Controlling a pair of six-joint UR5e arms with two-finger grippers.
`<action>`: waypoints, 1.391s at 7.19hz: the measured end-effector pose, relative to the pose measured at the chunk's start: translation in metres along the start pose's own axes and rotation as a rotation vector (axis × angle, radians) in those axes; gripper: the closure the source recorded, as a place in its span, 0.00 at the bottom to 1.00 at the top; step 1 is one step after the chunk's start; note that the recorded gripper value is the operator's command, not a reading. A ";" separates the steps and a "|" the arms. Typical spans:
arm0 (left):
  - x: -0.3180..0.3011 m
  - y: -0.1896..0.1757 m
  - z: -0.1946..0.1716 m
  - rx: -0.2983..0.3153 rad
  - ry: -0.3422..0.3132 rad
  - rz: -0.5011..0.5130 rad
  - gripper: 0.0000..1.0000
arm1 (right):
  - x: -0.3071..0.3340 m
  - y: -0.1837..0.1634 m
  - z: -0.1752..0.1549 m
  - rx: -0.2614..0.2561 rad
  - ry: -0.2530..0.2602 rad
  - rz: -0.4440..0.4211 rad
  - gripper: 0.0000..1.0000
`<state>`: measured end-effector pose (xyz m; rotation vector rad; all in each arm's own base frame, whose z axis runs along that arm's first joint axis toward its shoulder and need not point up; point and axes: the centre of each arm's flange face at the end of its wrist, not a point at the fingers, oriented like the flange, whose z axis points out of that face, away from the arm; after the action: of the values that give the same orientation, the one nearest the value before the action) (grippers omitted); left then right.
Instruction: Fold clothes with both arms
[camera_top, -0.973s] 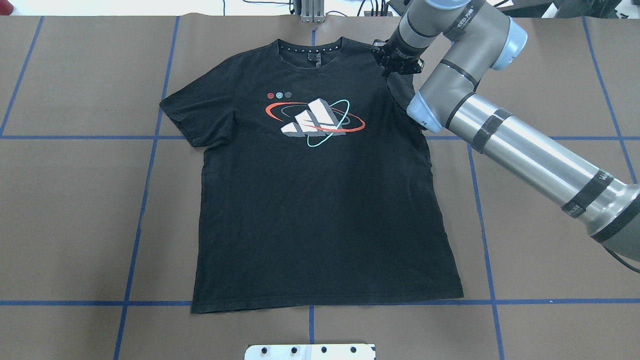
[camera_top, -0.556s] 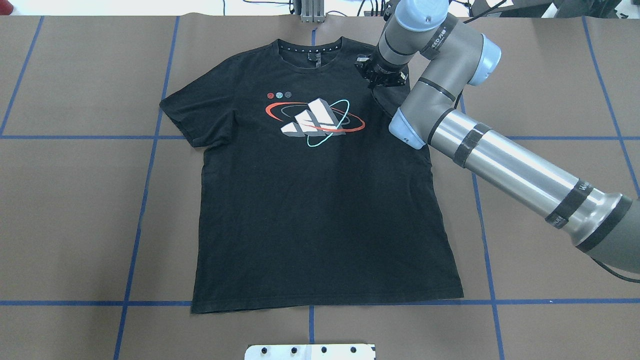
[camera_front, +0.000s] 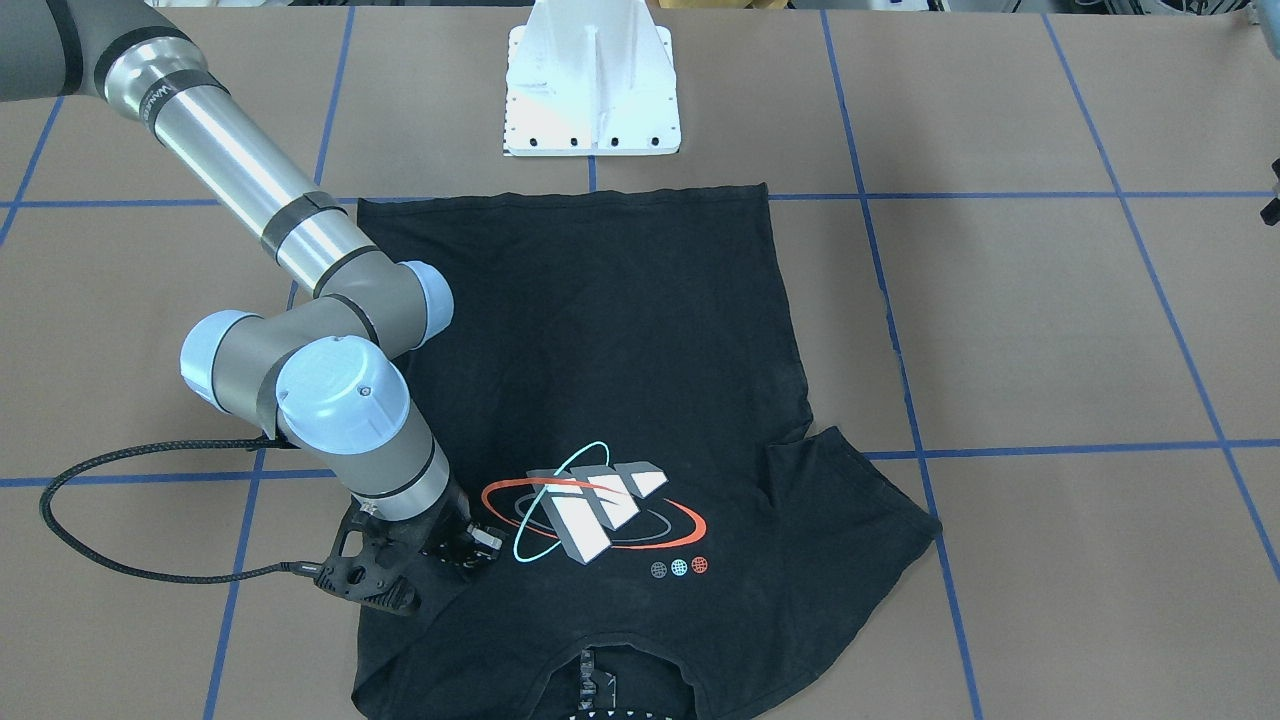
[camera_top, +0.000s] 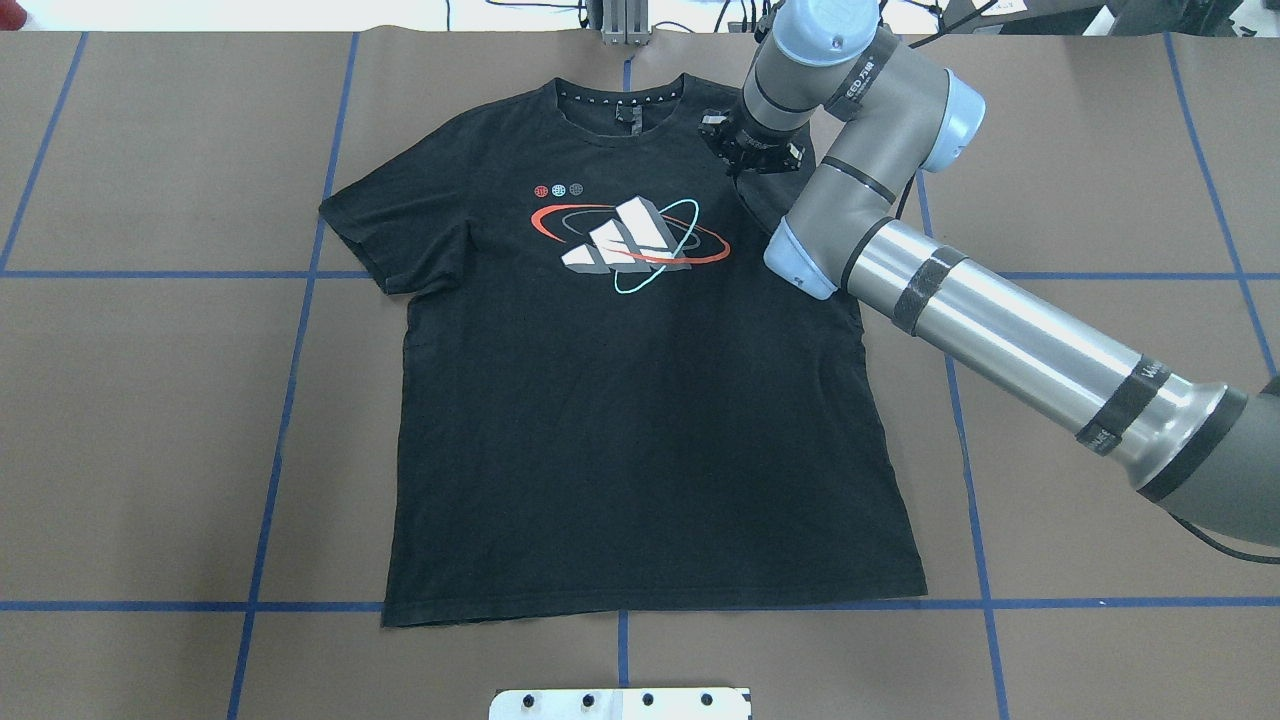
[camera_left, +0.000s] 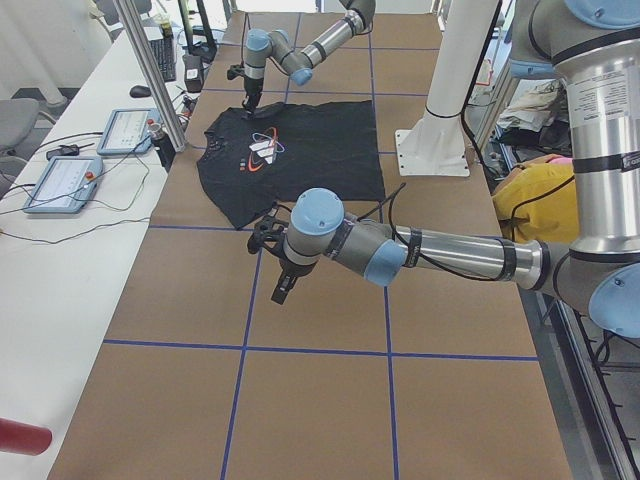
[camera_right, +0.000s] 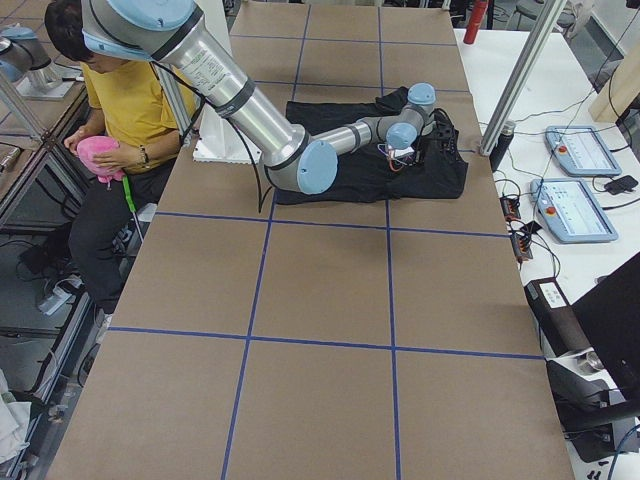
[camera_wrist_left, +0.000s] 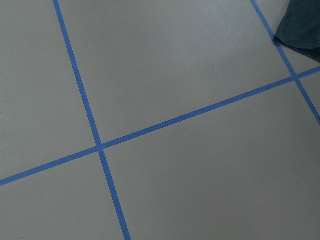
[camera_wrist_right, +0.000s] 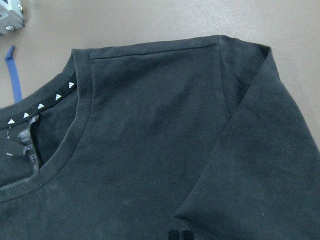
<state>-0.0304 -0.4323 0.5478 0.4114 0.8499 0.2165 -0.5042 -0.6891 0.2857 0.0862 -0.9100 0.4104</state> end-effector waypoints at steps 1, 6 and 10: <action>0.006 -0.012 0.002 0.006 0.006 -0.017 0.00 | -0.005 0.002 -0.001 0.011 -0.002 -0.005 0.00; 0.127 -0.181 0.084 -0.018 0.133 -0.107 0.00 | -0.030 0.039 -0.041 -0.002 -0.106 0.015 0.00; 0.174 -0.253 0.226 -0.058 0.218 -0.020 0.17 | 0.075 0.115 -0.095 -0.076 -0.177 0.052 0.00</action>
<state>0.2603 -0.6600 0.4523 0.3287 1.0582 0.2705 -0.4360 -0.5369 0.2738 0.0295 -1.1032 0.4209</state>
